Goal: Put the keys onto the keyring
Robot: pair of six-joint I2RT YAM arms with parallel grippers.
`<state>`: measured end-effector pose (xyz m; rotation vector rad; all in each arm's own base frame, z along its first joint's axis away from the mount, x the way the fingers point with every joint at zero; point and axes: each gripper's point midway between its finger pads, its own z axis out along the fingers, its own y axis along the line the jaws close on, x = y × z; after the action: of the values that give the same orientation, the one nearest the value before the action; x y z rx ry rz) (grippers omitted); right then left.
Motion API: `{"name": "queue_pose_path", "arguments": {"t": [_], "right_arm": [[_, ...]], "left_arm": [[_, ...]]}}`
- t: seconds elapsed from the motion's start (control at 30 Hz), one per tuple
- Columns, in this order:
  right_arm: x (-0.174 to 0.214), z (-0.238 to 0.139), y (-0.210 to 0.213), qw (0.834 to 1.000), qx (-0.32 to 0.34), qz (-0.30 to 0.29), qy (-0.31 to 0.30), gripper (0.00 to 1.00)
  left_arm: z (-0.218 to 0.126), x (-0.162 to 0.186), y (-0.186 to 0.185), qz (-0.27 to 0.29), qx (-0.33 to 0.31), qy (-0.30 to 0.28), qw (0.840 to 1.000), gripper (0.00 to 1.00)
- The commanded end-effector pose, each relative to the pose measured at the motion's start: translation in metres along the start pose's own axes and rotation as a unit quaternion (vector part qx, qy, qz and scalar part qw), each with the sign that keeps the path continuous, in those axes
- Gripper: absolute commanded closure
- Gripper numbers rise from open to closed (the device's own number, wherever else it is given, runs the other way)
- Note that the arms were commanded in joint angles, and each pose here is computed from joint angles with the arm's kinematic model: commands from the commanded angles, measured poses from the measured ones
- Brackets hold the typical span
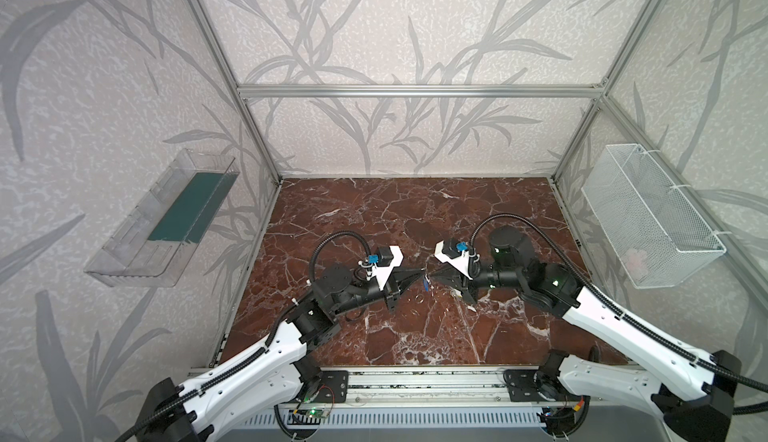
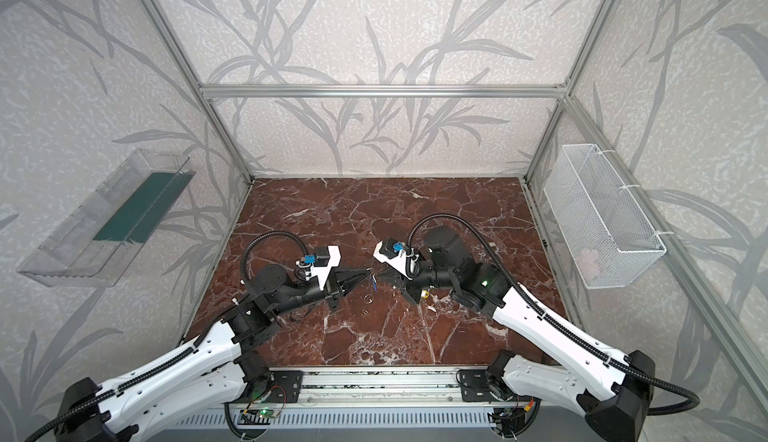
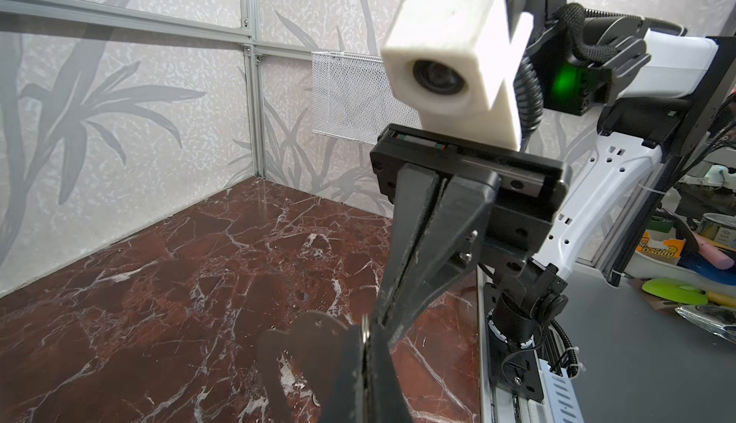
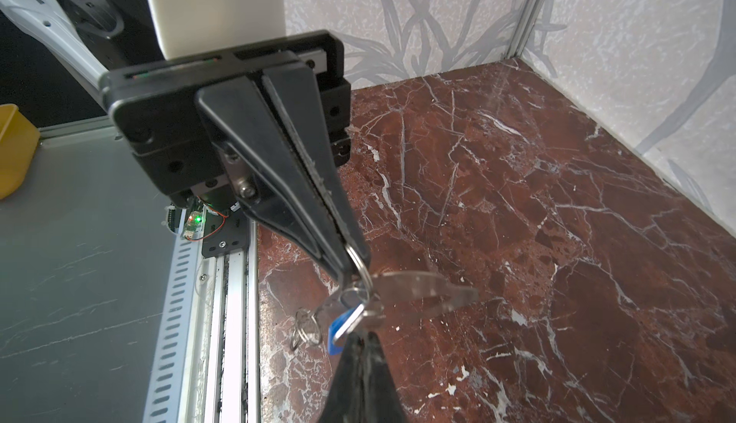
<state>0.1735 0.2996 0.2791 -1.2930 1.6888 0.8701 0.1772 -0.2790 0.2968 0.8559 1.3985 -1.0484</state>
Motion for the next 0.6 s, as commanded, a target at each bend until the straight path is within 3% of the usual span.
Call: {"name": "queue_pose_path", "arguments": {"t": [0.0,0.33,0.57], "right_arm": [[-0.009,0.007,0.005,0.999,-0.025,0.003,-0.022,0.95],[-0.011,0.02,0.011,0.998,-0.062,0.013,-0.03,0.98],[-0.007,0.017,0.01,0.998,-0.052,0.01,-0.028,0.96]], "left_arm": [[-0.001,-0.013,-0.005,0.003,0.012,-0.027,1.0,1.0],[0.001,-0.013,-0.008,-0.004,0.026,-0.032,0.999,1.0],[-0.002,-0.016,-0.004,-0.003,0.013,-0.046,0.999,1.0]]}}
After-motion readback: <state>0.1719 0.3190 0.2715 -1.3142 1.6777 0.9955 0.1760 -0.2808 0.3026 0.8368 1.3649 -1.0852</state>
